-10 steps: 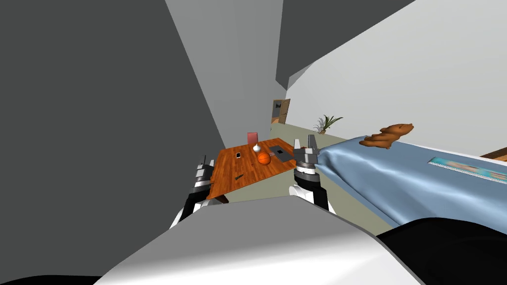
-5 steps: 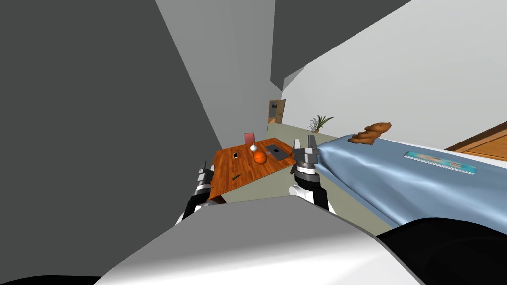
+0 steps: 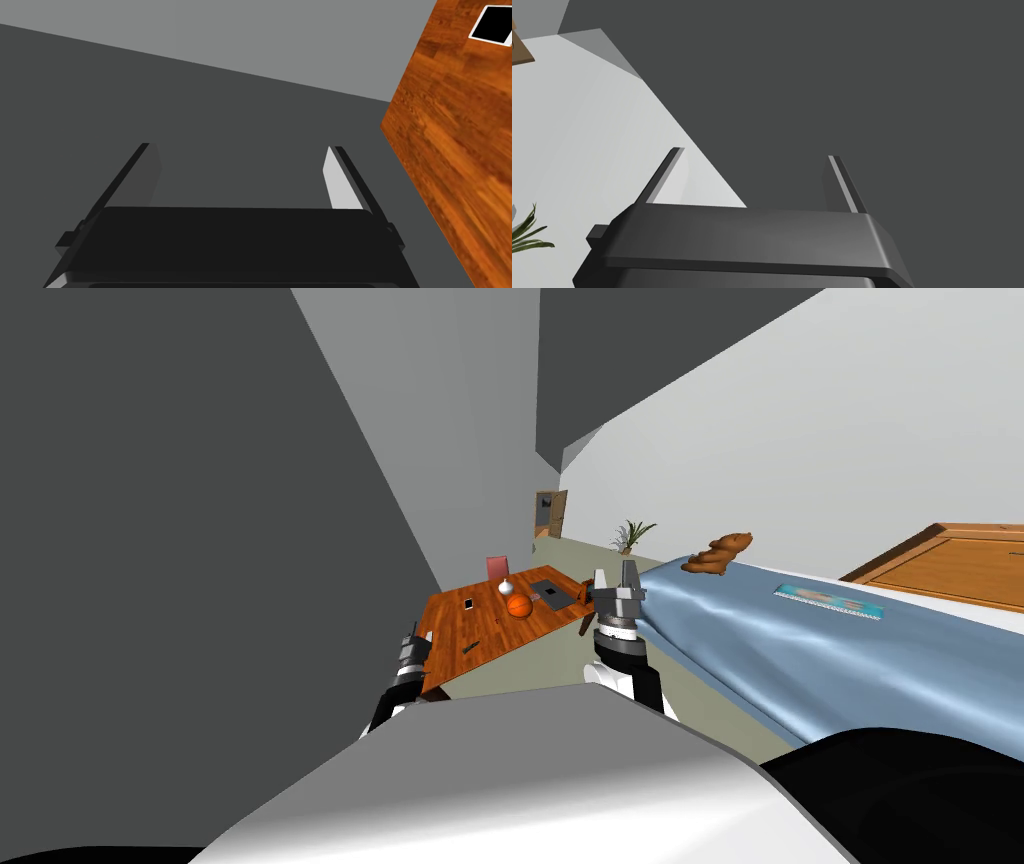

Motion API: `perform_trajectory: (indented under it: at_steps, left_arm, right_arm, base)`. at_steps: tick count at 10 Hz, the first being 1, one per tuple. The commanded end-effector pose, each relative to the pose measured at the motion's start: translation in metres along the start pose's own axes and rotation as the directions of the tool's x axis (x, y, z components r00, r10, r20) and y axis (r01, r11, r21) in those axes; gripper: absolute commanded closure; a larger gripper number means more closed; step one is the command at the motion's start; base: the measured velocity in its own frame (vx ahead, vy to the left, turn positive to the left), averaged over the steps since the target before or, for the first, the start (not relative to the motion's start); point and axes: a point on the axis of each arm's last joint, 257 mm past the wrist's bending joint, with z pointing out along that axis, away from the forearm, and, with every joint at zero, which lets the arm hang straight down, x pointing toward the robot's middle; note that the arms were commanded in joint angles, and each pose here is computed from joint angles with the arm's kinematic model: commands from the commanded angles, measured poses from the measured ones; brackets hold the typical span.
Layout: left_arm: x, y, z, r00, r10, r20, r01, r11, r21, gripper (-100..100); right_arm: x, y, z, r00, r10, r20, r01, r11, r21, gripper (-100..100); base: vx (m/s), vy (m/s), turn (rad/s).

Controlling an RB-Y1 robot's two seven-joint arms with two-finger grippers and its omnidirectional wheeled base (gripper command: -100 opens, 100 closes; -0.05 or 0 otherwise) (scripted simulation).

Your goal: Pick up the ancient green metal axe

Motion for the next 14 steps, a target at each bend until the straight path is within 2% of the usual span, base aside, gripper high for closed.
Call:
perform_trajectory:
  at_steps: [1, 2, 3, 4, 5, 6, 7, 8, 10, 11, 12, 14]
  left_arm:
    - [-0.008, 0.018, -0.004, 1.000, -0.013, 0.019, 0.013, 0.999, -0.038, -100]
    - [-0.019, 0.031, -0.005, 0.998, -0.042, 0.043, 0.045, 0.996, -0.070, -100]
    - [-0.023, 0.043, -0.009, 0.998, -0.039, 0.052, 0.044, 0.995, -0.094, -100]
    - [-0.035, 0.059, -0.012, 0.994, -0.067, 0.082, 0.077, 0.988, -0.132, -100]
    - [-0.038, 0.067, -0.016, 0.994, -0.063, 0.089, 0.076, 0.986, -0.149, -100]
    - [-0.050, 0.084, -0.019, 0.989, -0.090, 0.120, 0.112, 0.976, -0.186, -100]
    - [-0.053, 0.092, -0.024, 0.988, -0.086, 0.129, 0.111, 0.973, -0.203, -100]
    - [-0.063, 0.106, -0.027, 0.981, -0.113, 0.160, 0.149, 0.961, -0.232, -100]
    - [-0.068, 0.117, -0.034, 0.979, -0.106, 0.172, 0.149, 0.955, -0.256, -100]
    - [-0.078, 0.131, -0.038, 0.970, -0.131, 0.205, 0.187, 0.940, -0.284, -100]
    - [-0.083, 0.141, -0.045, 0.968, -0.124, 0.217, 0.188, 0.934, -0.305, -100]
    - [-0.104, 0.174, -0.060, 0.943, -0.159, 0.292, 0.264, 0.891, -0.369, -100]
  right_arm:
    - [0.000, 0.000, 0.000, 1.000, 0.000, 0.000, 0.000, 1.000, 0.000, 0]
    - [0.000, 0.000, 0.000, 1.000, 0.000, 0.000, 0.000, 1.000, 0.000, 0]
    - [0.000, 0.000, 0.000, 1.000, 0.000, 0.000, 0.000, 1.000, 0.000, 0]
    - [0.000, 0.000, 0.000, 1.000, 0.000, 0.000, 0.000, 1.000, 0.000, 0]
    - [0.000, 0.000, 0.000, 1.000, 0.000, 0.000, 0.000, 1.000, 0.000, 0]
    - [0.000, 0.000, 0.000, 1.000, 0.000, 0.000, 0.000, 1.000, 0.000, 0]
    - [0.000, 0.000, 0.000, 1.000, 0.000, 0.000, 0.000, 1.000, 0.000, 0]
    - [0.000, 0.000, 0.000, 1.000, 0.000, 0.000, 0.000, 1.000, 0.000, 0]
    - [0.000, 0.000, 0.000, 1.000, 0.000, 0.000, 0.000, 1.000, 0.000, 0]
    - [0.000, 0.000, 0.000, 1.000, 0.000, 0.000, 0.000, 1.000, 0.000, 0]
    - [0.000, 0.000, 0.000, 1.000, 0.000, 0.000, 0.000, 1.000, 0.000, 0]
    - [0.000, 0.000, 0.000, 1.000, 0.000, 0.000, 0.000, 1.000, 0.000, 0]
  base:
    - [-0.014, -0.024, -0.091]
    - [-0.014, -0.029, -0.159]
    - [-0.010, -0.029, -0.073]
    - [-0.010, -0.035, -0.143]
    - [-0.008, -0.025, -0.090]
    - [-0.008, -0.031, -0.203]
    - [-0.008, -0.022, -0.079]
    - [-0.006, -0.033, -0.173]
    - [-0.003, -0.015, -0.028]
    - [-0.004, -0.017, -0.170]
    - [0.000, -0.015, -0.101]
    - [0.008, -0.029, -0.261]
